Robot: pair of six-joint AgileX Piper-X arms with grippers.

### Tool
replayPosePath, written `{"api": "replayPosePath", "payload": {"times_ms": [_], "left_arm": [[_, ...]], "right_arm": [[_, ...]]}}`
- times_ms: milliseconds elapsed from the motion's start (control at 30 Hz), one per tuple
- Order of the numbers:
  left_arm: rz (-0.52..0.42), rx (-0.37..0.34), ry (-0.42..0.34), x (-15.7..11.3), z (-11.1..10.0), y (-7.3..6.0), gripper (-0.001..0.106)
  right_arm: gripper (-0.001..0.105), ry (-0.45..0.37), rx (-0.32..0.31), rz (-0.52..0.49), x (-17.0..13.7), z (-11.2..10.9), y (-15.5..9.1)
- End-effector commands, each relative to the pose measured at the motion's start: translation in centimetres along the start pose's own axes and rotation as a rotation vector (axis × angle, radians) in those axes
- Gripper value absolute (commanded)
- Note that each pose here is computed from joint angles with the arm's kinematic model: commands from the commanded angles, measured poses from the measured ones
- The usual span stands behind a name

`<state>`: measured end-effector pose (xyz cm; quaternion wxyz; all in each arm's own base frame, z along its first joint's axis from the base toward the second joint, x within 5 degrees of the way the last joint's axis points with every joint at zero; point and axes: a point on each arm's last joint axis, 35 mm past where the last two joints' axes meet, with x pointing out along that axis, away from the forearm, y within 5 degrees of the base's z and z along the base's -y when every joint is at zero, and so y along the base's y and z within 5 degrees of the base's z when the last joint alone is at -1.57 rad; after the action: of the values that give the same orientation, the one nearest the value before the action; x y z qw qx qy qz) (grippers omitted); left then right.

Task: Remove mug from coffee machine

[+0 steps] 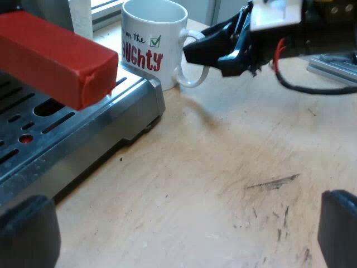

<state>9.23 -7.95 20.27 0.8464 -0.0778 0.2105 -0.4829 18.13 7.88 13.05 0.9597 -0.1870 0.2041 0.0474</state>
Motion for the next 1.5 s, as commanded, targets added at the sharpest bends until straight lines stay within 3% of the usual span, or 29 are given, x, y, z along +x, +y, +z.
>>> {"api": "replayPosePath", "payload": {"times_ms": [33, 133, 267, 500, 733, 1000, 1200, 1433, 1500], "left_arm": [[0.0, 0.006, -0.02, 0.0, 0.3, -0.1, 0.095], [-0.043, -0.007, -0.009, 0.0, 0.3, -0.3, 0.095], [-0.103, -0.023, 0.002, 0.0, 0.3, -0.5, 0.095], [-0.138, -0.056, 0.006, -0.1, 0.5, -0.7, 0.095], [-0.138, -0.047, -0.008, -0.3, 1.3, -0.9, 0.094], [0.071, -0.1, 0.081, -1.4, 3.1, -1.3, 0.092], [0.223, -0.108, 0.106, -2.7, 4.8, -1.8, 0.075], [0.361, -0.078, 0.035, -4.5, 8.0, -2.8, 0.09], [0.363, -0.071, 0.013, -4.8, 8.7, -3.0, 0.092]], "right_arm": [[0.047, 0.026, -0.016, -0.001, -2.3, 0.9, -1.2], [0.047, 0.029, 0.006, 0.013, -3.4, 1.4, -1.8], [0.047, 0.098, 0.033, 0.04, -5.0, 1.8, -2.5], [0.047, 0.232, -0.009, 0.073, -8.3, 3.1, -4.2], [0.047, 0.275, -0.018, 0.165, -11.3, 5.6, -5.7], [0.047, 0.298, 0.012, 0.138, -14.6, 9.2, -7.9], [0.047, 0.238, 0.034, 0.132, -16.4, 11.8, -9.3], [0.047, 0.249, 0.036, 0.145, -15.4, 14.4, -9.2], [0.047, 0.253, 0.038, 0.142, -14.6, 15.1, -9.0]]}}
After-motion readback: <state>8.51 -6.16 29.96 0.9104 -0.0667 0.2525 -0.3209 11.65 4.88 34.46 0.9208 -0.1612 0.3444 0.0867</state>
